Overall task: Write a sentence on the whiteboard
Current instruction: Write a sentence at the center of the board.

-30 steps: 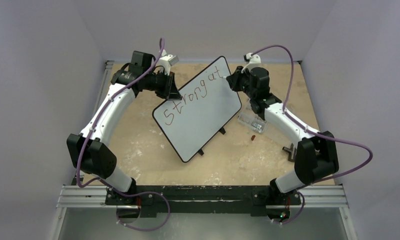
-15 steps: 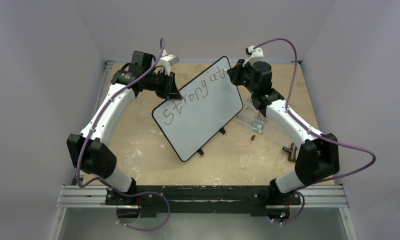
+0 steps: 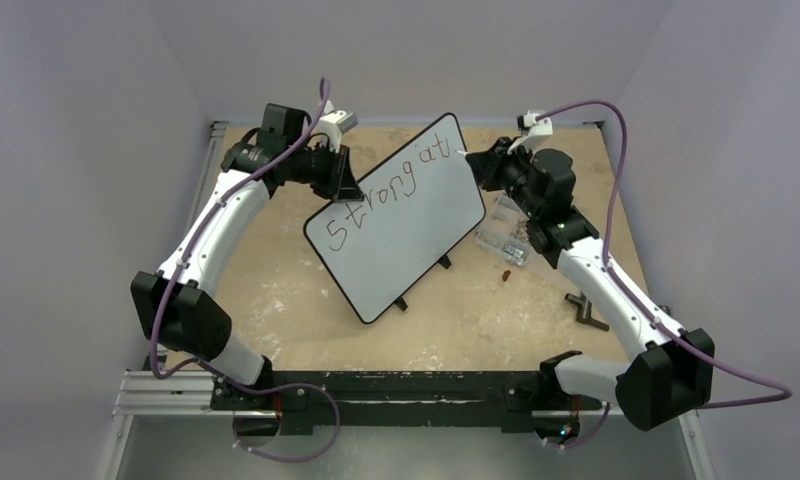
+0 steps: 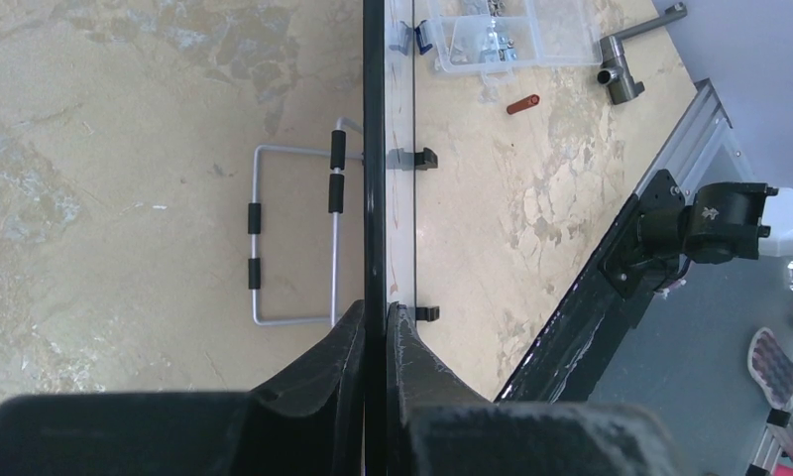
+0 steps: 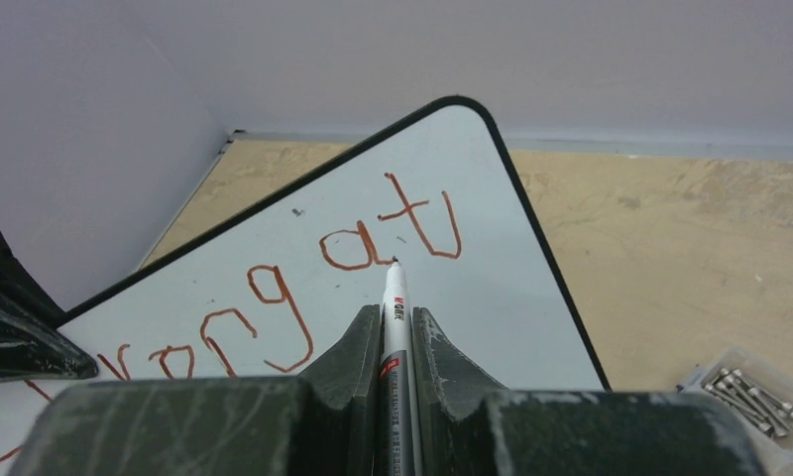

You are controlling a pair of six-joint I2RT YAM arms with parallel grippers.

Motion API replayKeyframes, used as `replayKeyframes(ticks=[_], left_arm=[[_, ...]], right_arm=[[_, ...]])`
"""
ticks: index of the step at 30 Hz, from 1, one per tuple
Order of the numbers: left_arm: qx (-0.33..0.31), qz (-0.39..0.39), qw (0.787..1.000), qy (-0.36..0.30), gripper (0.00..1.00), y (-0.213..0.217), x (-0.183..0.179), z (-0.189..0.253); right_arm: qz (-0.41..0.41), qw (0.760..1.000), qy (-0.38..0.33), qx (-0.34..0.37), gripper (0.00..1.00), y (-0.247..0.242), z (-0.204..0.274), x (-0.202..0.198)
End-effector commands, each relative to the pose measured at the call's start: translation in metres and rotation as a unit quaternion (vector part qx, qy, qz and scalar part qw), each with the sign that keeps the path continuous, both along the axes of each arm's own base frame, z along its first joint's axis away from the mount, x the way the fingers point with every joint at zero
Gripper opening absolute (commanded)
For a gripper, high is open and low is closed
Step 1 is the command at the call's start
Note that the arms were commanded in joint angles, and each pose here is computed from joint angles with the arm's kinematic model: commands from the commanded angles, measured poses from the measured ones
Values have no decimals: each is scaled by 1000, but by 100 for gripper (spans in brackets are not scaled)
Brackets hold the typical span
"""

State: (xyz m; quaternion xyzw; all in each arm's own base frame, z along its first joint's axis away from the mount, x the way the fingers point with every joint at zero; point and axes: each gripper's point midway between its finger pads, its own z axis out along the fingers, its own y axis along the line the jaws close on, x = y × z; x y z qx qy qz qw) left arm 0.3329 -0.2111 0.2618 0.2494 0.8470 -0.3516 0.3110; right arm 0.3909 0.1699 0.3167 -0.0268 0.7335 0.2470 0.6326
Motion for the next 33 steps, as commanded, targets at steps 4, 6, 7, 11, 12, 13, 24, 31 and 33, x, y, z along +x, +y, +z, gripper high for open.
replayKeyframes(ticks=[4,6,7,11,12,13,24,31,33], left_arm=[[-5,10,996,-90,0,2,5,37],[0,20,996,-89,0,5,3,37],[1,24,996,-88,0,6,2,37],[2,35,996,-86,0,10,-3,33],[4,36,996,-84,0,11,-4,29],[6,37,996,-82,0,11,-5,26],[29,49,995,-85,0,19,-2,6],[40,64,993,-89,0,24,0,4],[45,69,993,-88,0,26,2,4]], right_arm=[[84,995,26,48,0,30,-13,-26],[93,994,28,49,0,34,-16,-30],[99,994,29,49,0,37,-18,-32],[122,991,36,45,0,47,-23,-40],[128,990,37,42,0,50,-24,-43],[137,989,37,38,0,54,-26,-46],[254,967,-1,-10,0,105,-43,-95],[313,950,-23,-11,0,124,-53,-118],[322,946,-26,-13,0,129,-57,-122]])
